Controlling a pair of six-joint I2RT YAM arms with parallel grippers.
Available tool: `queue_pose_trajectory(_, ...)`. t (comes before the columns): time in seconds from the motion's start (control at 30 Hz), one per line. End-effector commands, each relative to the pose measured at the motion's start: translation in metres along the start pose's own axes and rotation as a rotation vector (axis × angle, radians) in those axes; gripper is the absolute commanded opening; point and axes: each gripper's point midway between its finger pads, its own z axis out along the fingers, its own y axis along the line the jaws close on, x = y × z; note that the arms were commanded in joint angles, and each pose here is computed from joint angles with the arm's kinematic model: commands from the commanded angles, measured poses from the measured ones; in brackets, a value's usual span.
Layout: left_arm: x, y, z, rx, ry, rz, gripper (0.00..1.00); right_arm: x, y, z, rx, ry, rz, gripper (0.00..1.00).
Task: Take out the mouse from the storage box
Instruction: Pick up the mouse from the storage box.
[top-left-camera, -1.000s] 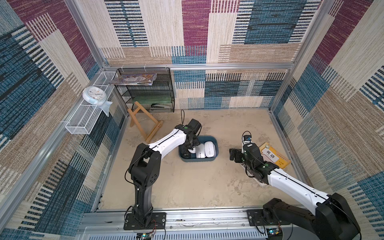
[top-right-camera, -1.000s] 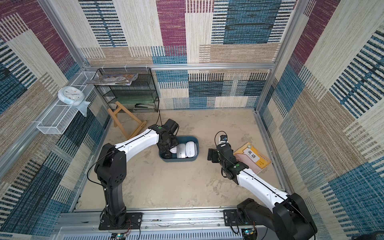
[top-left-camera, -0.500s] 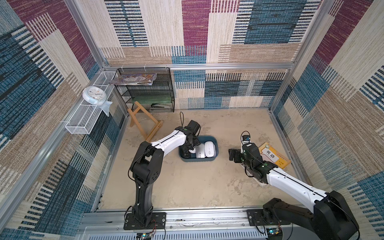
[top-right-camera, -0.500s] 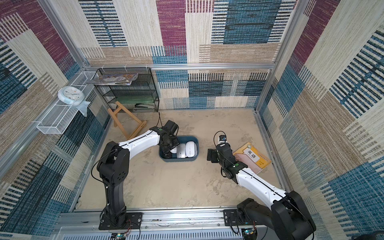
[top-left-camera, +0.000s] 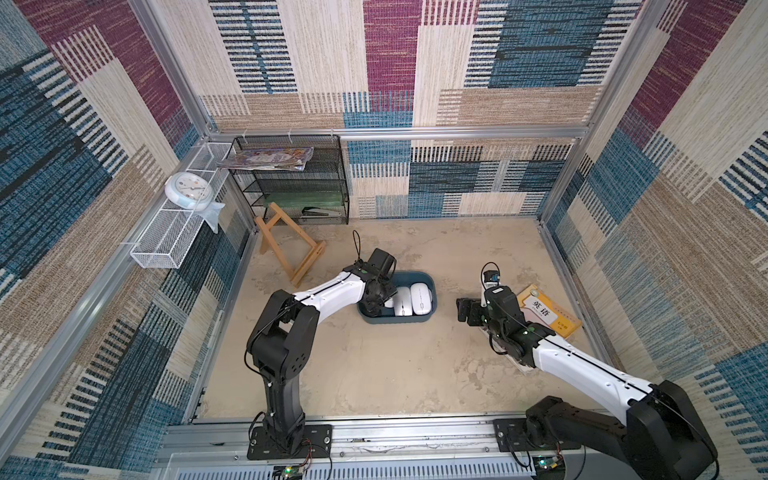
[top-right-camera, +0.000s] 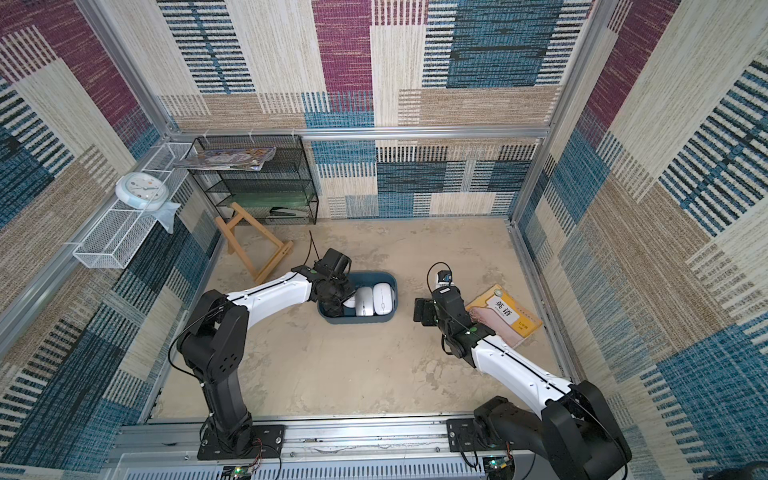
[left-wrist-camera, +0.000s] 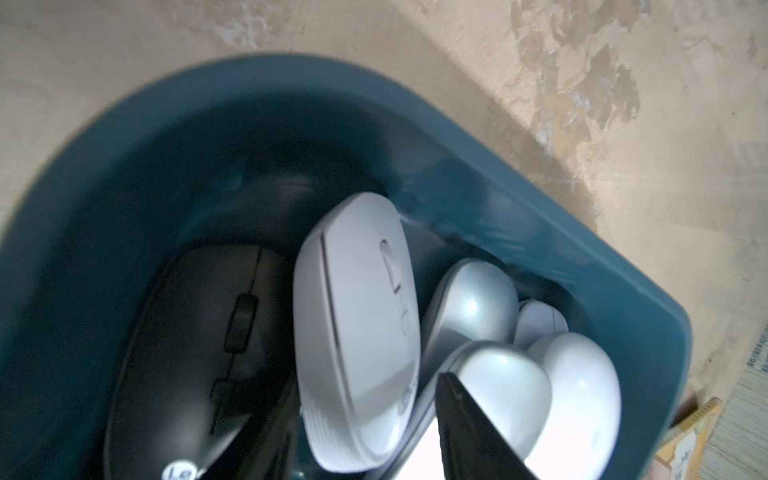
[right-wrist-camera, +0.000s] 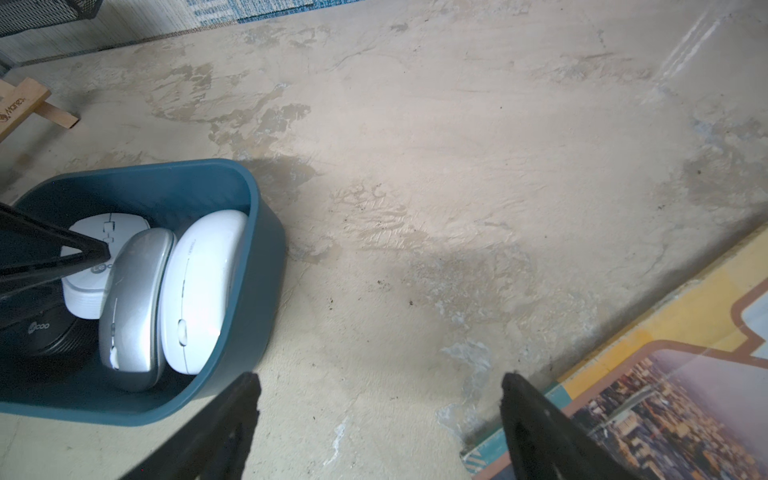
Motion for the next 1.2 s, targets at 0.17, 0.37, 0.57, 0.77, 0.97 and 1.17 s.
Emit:
queue_pose_trajectory(0.17, 0.004, -0.009, 0.016, 0.052, 0.024, -0.009, 0.48, -0.005, 0.003, -0.001, -0.014, -0.018, 0.000, 0.93)
queue_pose_trajectory(0.37, 0.007, -0.005, 0.024, 0.039, 0.038, -0.009, 0.45, -0.004, 0.002, -0.001, -0.013, -0.015, 0.001, 0.93)
queue_pose_trajectory(0.57, 0.005, -0.003, 0.024, 0.026, 0.031, -0.002, 0.38, -0.003, 0.002, 0.000, -0.012, -0.013, 0.000, 0.93)
queue_pose_trajectory(0.77, 0.003, -0.003, 0.020, 0.029, 0.016, 0.001, 0.32, -0.005, 0.001, -0.001, -0.005, -0.018, 0.003, 0.93)
queue_pose_trajectory(0.97, -0.001, -0.003, 0.010, 0.034, -0.007, 0.014, 0.27, -0.004, 0.001, -0.001, -0.005, -0.017, 0.004, 0.93)
queue_pose_trajectory(1.17, -0.003, -0.007, -0.008, 0.061, -0.026, 0.049, 0.24, -0.006, 0.013, -0.002, -0.064, -0.003, -0.028, 0.94)
